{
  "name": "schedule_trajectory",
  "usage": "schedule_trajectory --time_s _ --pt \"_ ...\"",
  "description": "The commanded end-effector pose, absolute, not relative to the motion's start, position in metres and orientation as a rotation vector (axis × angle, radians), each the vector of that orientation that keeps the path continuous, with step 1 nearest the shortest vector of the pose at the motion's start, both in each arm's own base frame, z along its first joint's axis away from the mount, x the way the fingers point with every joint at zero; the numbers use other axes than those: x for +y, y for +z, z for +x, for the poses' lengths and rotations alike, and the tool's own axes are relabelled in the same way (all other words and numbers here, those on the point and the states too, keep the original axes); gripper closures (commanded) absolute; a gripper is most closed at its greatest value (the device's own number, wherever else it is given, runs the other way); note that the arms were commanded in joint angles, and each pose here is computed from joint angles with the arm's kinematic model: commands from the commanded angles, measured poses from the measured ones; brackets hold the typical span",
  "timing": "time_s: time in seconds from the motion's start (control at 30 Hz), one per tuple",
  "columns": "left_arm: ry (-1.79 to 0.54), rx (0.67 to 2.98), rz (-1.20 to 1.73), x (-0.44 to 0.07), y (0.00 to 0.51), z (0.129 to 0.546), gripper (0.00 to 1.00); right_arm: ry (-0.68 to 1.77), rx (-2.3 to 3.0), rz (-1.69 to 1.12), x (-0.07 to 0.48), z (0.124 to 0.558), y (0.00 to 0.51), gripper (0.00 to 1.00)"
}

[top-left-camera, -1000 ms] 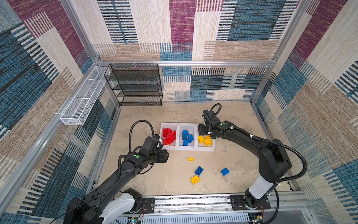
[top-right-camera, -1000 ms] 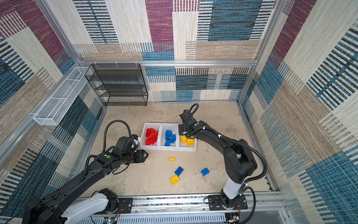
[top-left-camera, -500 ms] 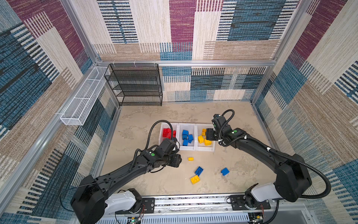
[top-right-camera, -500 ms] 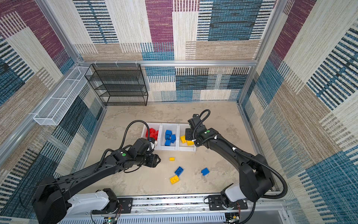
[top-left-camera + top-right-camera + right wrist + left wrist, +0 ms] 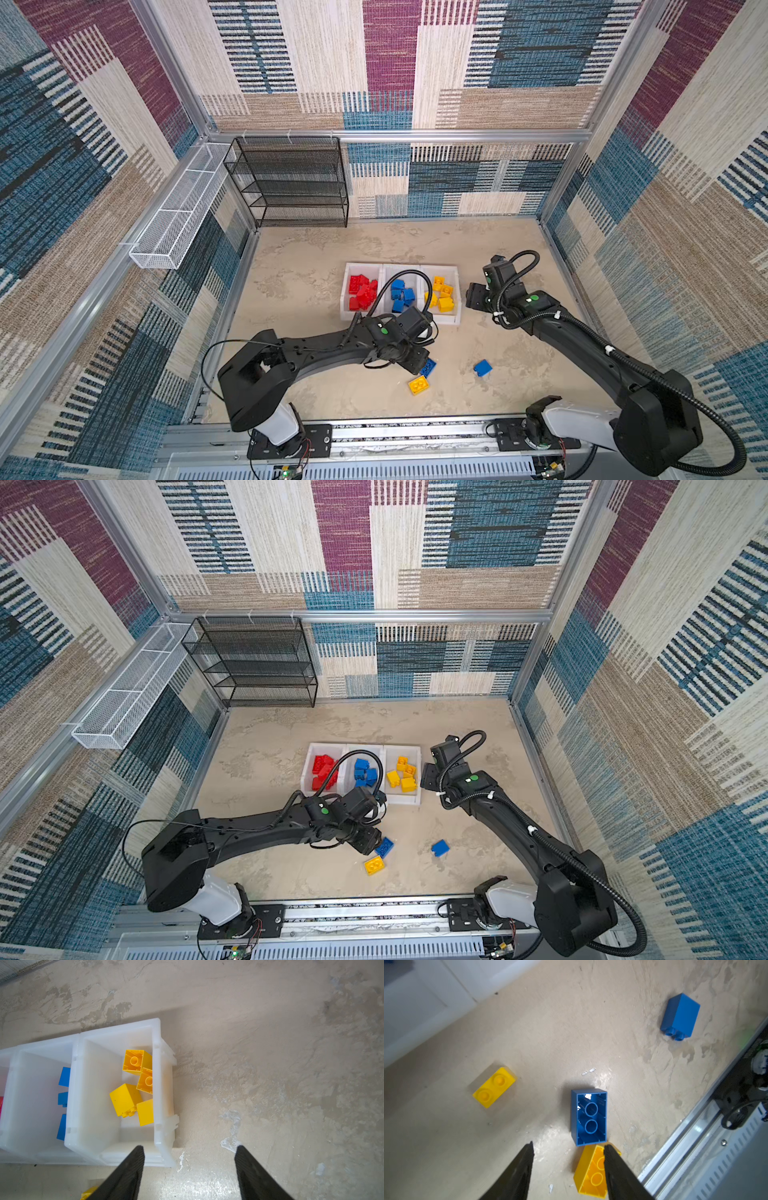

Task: Sort the legos into containers by color
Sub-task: 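Grasp the blue brick on the table with the left gripper while the right withdraws, then carry the blue brick with the left gripper into the middle compartment and release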

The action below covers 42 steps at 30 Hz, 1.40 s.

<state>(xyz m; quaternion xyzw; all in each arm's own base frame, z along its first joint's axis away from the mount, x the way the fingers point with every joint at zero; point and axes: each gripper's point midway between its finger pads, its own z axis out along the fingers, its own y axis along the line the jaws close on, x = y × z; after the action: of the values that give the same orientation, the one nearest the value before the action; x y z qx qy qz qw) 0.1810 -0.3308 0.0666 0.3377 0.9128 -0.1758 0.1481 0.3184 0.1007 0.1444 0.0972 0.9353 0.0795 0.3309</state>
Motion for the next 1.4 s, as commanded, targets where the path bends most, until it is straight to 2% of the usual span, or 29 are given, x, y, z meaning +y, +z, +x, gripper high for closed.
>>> schedule_trajectory --time_s 0.0,0.2,0.33,0.6,0.77,0.93,1.1,1.3,1.37 --pt "-0.499 2.597 1.080 -0.344 0.060 0.177 0.43 0.219 2.439 0.284 0.098 0.316 0.145 0.28" --pt "-0.437 2.606 1.191 -0.357 0.042 0.172 0.44 0.219 2.444 0.294 0.095 0.312 0.142 0.28" --pt "-0.389 2.617 1.243 -0.362 0.031 0.170 0.48 0.221 2.445 0.299 0.094 0.311 0.140 0.28" --pt "-0.328 2.619 1.253 -0.362 0.024 0.174 0.73 0.219 2.443 0.301 0.093 0.310 0.140 0.29" --pt "-0.313 2.608 1.210 -0.360 0.033 0.182 0.76 0.219 2.443 0.301 0.092 0.309 0.141 0.29" --pt "-0.326 2.551 1.054 -0.347 0.080 0.224 0.77 0.219 2.429 0.297 0.091 0.309 0.148 0.30" --pt "-0.309 2.480 0.822 -0.310 0.126 0.299 0.75 0.228 2.431 0.296 0.092 0.307 0.147 0.30" --pt "-0.262 2.538 0.722 -0.286 0.112 0.355 0.74 0.252 2.441 0.298 0.094 0.305 0.142 0.30" --pt "-0.233 2.556 0.716 -0.285 0.106 0.368 0.70 0.246 2.454 0.301 0.093 0.302 0.140 0.30"
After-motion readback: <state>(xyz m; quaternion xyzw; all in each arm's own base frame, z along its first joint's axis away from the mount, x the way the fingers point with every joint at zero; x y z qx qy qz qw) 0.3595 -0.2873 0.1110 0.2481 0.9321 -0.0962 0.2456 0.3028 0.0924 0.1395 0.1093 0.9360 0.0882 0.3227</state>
